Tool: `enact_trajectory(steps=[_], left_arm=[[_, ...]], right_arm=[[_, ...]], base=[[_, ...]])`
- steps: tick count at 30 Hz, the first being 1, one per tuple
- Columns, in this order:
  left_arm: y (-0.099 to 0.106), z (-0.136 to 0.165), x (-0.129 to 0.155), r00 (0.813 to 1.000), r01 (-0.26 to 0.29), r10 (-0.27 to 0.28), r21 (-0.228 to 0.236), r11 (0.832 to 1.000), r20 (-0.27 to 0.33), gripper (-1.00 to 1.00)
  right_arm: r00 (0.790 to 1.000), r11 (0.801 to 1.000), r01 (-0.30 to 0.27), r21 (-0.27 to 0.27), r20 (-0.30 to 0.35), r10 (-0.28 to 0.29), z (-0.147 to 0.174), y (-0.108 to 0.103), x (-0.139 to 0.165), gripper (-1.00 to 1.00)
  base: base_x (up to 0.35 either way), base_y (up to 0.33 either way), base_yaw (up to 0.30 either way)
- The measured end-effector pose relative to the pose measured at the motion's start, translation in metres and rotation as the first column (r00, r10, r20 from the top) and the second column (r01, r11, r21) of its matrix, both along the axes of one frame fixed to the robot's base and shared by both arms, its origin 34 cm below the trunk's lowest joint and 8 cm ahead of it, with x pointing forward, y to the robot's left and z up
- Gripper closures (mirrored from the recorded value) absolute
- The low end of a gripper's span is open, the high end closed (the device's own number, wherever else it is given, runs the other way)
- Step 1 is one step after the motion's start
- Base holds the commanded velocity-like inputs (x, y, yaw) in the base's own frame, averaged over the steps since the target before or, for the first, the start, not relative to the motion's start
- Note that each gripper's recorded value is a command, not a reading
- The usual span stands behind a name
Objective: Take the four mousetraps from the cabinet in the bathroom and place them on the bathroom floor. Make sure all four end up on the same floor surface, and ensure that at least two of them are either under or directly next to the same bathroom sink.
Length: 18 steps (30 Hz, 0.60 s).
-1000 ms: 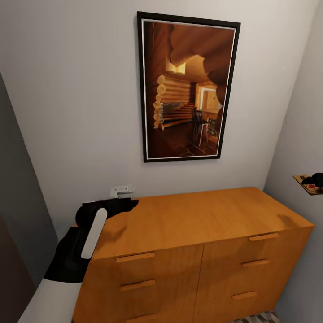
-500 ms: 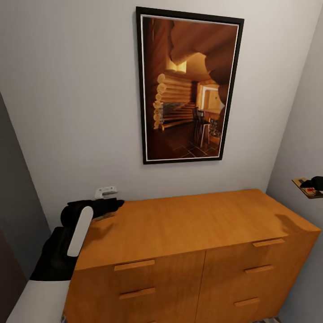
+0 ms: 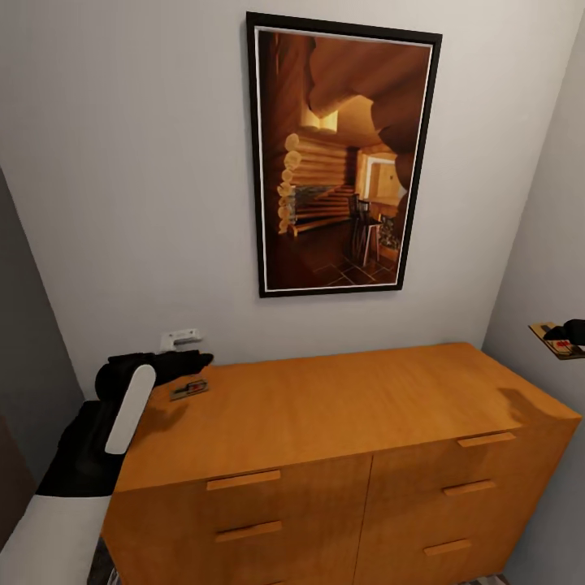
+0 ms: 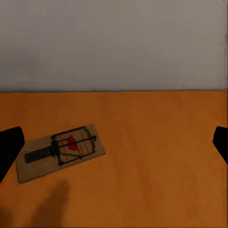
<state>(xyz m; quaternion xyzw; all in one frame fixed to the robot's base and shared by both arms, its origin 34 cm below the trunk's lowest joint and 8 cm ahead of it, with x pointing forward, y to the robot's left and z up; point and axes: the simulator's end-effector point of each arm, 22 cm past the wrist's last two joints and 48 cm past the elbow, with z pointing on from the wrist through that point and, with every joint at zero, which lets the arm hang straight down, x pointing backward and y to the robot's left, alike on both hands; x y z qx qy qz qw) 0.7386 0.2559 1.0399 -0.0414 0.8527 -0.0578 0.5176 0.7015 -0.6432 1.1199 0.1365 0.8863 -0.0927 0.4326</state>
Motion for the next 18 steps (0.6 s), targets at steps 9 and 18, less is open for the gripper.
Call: enact_trajectory(steps=[9, 18], left_arm=[[0.097, 0.037, -0.016, 0.997, 0.076, -0.076, 0.0, 0.997, -0.016, -1.0], [0.109, 0.023, -0.023, 0.994, 0.091, -0.085, 0.087, 0.992, -0.068, -1.0]], right_arm=[[1.0, 1.0, 0.0, -0.002, -0.001, 0.0, 0.0, 0.0, 0.0, 1.0], [1.0, 1.0, 0.001, -0.003, -0.002, -0.001, 0.0, 0.0, 0.0, 1.0]], base=[[0.0, 0.0, 0.0], [0.0, 0.0, 0.0]])
